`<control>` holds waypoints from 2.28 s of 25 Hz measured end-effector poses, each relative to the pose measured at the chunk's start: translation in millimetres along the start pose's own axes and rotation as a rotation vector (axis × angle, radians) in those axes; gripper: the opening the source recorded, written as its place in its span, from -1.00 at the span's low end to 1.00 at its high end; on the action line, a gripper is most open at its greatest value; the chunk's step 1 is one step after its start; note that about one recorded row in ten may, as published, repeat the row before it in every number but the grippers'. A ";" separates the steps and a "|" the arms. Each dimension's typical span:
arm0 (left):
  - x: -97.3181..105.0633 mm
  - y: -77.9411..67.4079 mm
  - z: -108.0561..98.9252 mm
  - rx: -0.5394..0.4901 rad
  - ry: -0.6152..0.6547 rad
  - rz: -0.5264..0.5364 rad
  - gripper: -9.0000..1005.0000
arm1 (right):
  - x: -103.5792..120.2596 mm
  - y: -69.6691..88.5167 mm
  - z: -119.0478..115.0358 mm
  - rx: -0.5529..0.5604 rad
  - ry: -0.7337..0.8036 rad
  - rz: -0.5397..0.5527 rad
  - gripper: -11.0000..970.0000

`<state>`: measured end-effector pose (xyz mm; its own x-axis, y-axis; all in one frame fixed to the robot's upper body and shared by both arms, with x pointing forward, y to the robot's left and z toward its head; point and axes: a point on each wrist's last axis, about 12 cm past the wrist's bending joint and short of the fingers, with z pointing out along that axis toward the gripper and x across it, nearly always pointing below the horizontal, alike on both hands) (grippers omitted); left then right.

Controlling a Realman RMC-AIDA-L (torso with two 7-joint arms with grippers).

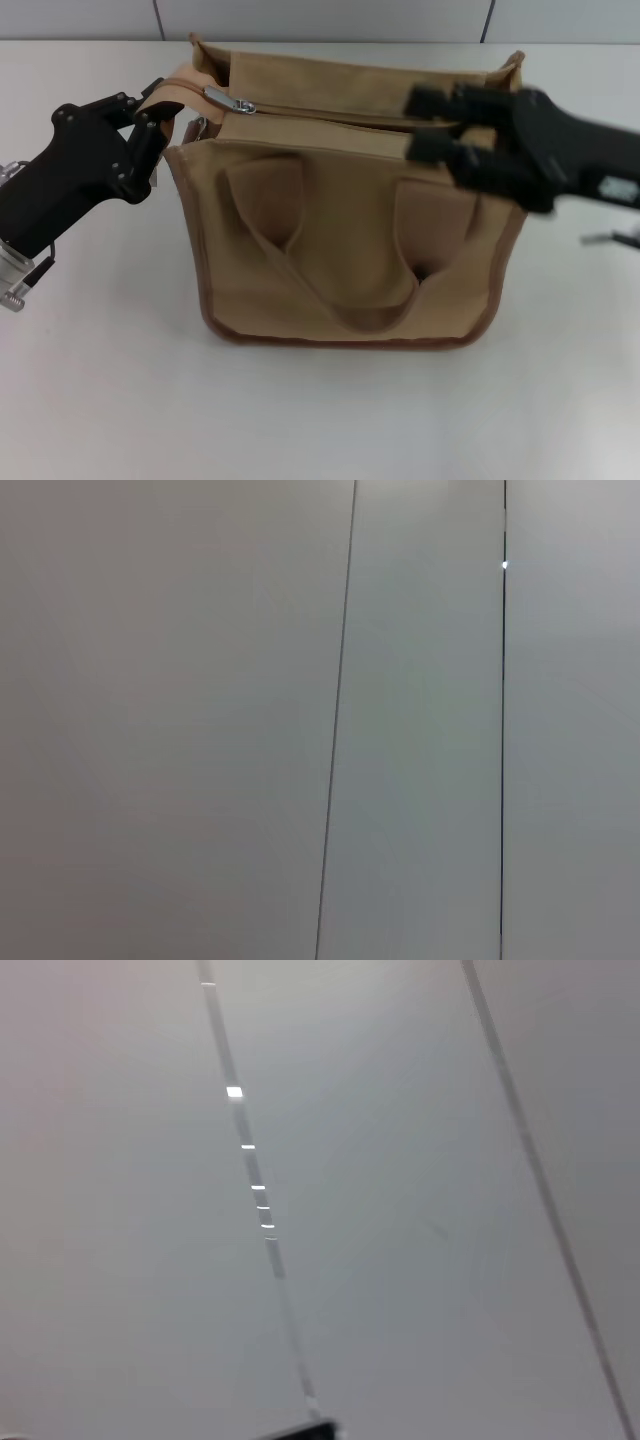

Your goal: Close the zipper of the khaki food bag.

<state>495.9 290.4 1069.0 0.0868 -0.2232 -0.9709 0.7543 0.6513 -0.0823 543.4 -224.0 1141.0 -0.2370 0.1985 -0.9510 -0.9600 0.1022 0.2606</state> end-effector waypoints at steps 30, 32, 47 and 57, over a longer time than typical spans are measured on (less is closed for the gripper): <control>-0.9 1.2 6.9 -0.022 -0.044 -0.034 -0.92 | -35.9 -22.3 89.3 0.072 0.371 -0.393 0.07; -1.5 2.0 8.7 -0.031 -0.057 -0.040 -0.92 | -33.3 -23.6 91.3 0.078 0.384 -0.414 0.07; -3.1 4.2 14.9 -0.030 -0.066 -0.032 -0.91 | -48.0 -2.3 89.2 0.044 0.286 -0.691 0.07; -4.7 5.4 19.6 -0.022 -0.070 -0.027 -0.90 | -48.0 10.6 98.0 0.001 0.488 -0.983 0.07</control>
<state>512.3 280.8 1077.5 0.1121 -0.2906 -0.9503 0.7429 0.6597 -0.1141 559.2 -136.9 1205.7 0.5981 -0.3773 -0.7071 -0.7621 0.0051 -0.6474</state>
